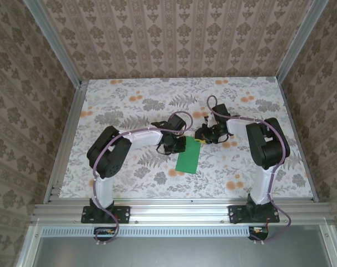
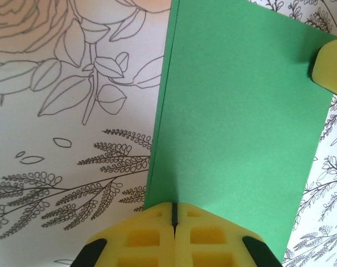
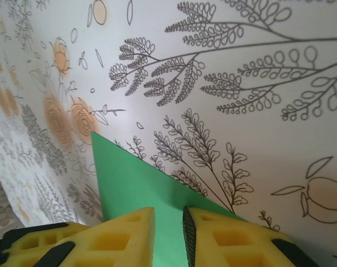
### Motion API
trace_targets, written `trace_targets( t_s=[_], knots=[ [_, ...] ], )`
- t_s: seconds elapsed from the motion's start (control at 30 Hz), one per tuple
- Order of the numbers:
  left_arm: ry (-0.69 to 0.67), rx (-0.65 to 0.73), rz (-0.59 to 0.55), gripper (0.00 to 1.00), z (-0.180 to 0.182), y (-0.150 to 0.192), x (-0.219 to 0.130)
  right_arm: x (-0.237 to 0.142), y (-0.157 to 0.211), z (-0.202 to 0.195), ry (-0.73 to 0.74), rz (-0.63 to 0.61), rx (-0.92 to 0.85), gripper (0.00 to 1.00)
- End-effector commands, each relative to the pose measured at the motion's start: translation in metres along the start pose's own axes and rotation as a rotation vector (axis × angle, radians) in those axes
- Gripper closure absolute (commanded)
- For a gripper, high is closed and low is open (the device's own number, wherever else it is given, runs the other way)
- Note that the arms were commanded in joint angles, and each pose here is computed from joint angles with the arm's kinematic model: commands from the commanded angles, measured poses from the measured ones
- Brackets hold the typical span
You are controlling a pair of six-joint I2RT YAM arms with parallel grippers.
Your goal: Fold a paper plane with a square sheet of paper (pick it up from the middle)
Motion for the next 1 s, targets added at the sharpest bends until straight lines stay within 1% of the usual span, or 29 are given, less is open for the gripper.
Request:
trace_targets(
  t_s=[0.0,0.17,0.27,0.37,0.6,0.77,0.83,0.97],
  knots=[
    [-0.106,0.008,0.106,0.95,0.018,0.022,0.018,0.004,0.001,-0.012,0.08,0.011,0.004,0.75],
    [-0.108,0.01,0.107,0.95,0.017,0.022,0.017,-0.021,-0.004,0.015,-0.011,-0.022,-0.029,0.75],
    [-0.107,0.01,0.106,0.95,0.016,0.022,0.017,-0.03,-0.007,0.026,-0.073,-0.034,-0.036,0.75],
    [-0.109,0.011,0.104,0.95,0.016,0.022,0.016,-0.027,-0.008,0.024,-0.071,-0.03,-0.031,0.75],
    [-0.112,0.014,0.105,0.95,0.016,0.022,0.017,0.0,-0.007,-0.007,-0.004,0.0,0.033,0.75],
    [-0.122,0.019,0.099,0.95,0.017,0.023,0.013,0.009,-0.003,-0.024,0.043,0.011,0.059,0.76],
    [-0.125,0.022,0.09,0.95,0.016,0.022,0.011,0.006,-0.002,-0.022,0.031,0.015,0.057,0.75],
    [-0.124,0.026,0.082,0.95,0.015,0.021,0.007,-0.013,-0.004,-0.002,-0.018,-0.011,0.023,0.75]
  ],
)
Point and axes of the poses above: each hand's point on the last joint's axis, 136 mm out from that joint toward the fingers, its own x axis out along the fingers, its own z axis along the line the jaws close on, y = z × x, the point moved 7 cm from there along -x, back along the fingers, and after that the axes turned 7 degrees about x, right-handed, at the moved point
